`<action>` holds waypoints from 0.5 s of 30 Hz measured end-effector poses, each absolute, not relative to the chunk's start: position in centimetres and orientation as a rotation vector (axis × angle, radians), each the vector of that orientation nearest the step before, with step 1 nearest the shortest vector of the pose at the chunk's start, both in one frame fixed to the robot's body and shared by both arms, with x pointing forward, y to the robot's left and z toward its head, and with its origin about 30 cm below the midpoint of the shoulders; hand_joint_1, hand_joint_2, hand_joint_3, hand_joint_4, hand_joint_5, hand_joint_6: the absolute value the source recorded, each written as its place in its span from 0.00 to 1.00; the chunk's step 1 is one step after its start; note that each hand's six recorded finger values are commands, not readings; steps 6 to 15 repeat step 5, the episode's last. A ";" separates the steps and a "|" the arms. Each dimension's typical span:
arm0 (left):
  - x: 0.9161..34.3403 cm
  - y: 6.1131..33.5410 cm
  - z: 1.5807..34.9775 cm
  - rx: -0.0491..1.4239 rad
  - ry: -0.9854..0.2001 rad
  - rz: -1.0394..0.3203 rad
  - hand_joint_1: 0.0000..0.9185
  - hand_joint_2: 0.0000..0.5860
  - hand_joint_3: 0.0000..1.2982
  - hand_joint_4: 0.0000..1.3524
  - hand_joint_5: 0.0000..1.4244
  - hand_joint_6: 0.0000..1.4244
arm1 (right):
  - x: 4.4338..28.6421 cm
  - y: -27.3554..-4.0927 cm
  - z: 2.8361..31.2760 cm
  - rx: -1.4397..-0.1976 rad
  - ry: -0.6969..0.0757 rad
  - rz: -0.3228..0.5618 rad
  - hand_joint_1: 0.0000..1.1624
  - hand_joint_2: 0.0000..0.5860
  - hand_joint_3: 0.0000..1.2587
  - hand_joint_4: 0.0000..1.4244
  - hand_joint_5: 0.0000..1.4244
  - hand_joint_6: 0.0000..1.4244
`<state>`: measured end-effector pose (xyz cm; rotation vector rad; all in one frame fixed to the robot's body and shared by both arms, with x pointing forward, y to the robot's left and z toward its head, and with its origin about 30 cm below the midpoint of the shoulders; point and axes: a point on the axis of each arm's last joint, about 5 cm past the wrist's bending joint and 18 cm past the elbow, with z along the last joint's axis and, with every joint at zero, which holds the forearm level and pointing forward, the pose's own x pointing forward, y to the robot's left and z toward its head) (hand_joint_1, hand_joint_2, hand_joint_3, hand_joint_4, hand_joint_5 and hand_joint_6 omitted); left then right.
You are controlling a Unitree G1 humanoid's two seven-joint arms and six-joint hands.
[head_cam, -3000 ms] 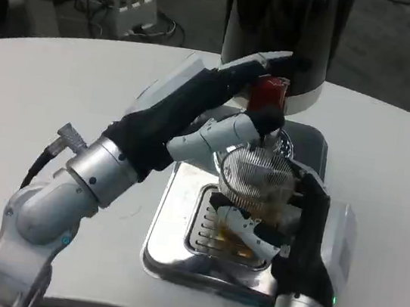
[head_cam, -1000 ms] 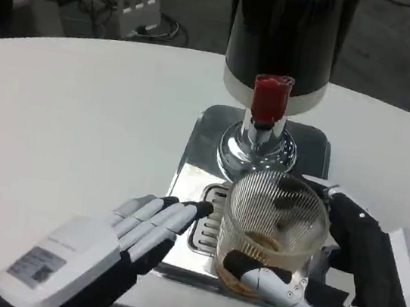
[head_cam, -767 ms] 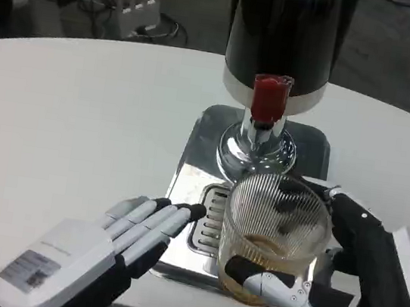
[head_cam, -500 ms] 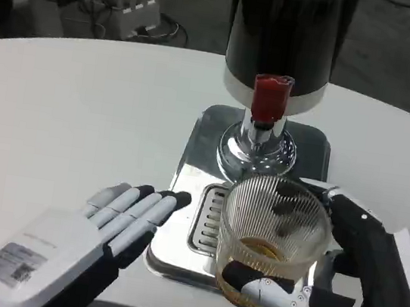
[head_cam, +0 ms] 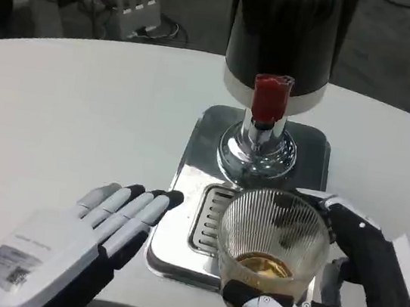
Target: Grasp the cup under the faucet to collect the drink, then remove the cup.
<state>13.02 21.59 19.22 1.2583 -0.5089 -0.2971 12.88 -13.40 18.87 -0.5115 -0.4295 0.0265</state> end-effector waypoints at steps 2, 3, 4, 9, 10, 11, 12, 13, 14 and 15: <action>13.0 21.5 19.2 1.258 -0.509 -0.299 0.00 0.07 0.00 0.00 0.00 0.00 | 12.8 -13.4 18.9 -0.532 -0.445 0.028 0.76 0.21 0.68 0.70 0.84 0.93; 13.0 21.5 19.2 1.260 -0.506 -0.300 0.00 0.07 0.00 0.00 0.00 0.00 | 12.8 -13.5 19.0 -0.551 -0.463 0.032 0.76 0.21 0.68 0.70 0.84 0.93; 13.0 21.5 19.1 1.270 -0.502 -0.303 0.00 0.07 0.00 0.00 0.00 0.00 | 12.8 -13.5 19.0 -0.567 -0.472 0.033 0.76 0.21 0.68 0.70 0.84 0.93; 13.0 21.4 19.1 1.274 -0.499 -0.306 0.00 0.07 0.00 0.00 0.00 0.00 | 12.7 -13.5 19.0 -0.574 -0.477 0.033 0.76 0.21 0.68 0.70 0.84 0.93; 13.0 21.4 19.1 1.274 -0.499 -0.306 0.00 0.07 0.00 0.00 0.00 0.00 | 12.7 -13.5 19.0 -0.574 -0.477 0.033 0.76 0.21 0.68 0.70 0.84 0.93; 13.0 21.4 19.1 1.274 -0.499 -0.306 0.00 0.07 0.00 0.00 0.00 0.00 | 12.7 -13.5 19.0 -0.574 -0.477 0.033 0.76 0.21 0.68 0.70 0.84 0.93; 13.0 21.4 19.1 1.274 -0.499 -0.306 0.00 0.07 0.00 0.00 0.00 0.00 | 12.7 -13.5 19.0 -0.574 -0.477 0.033 0.76 0.21 0.68 0.70 0.84 0.93; 13.0 21.4 19.1 1.274 -0.499 -0.306 0.00 0.07 0.00 0.00 0.00 0.00 | 12.7 -13.5 19.0 -0.574 -0.477 0.033 0.76 0.21 0.68 0.70 0.84 0.93; 13.0 21.4 19.1 1.274 -0.499 -0.306 0.00 0.07 0.00 0.00 0.00 0.00 | 12.7 -13.5 19.0 -0.574 -0.477 0.033 0.76 0.21 0.68 0.70 0.84 0.93; 13.0 21.4 19.1 1.274 -0.499 -0.306 0.00 0.07 0.00 0.00 0.00 0.00 | 12.7 -13.5 19.0 -0.574 -0.477 0.033 0.76 0.21 0.68 0.70 0.84 0.93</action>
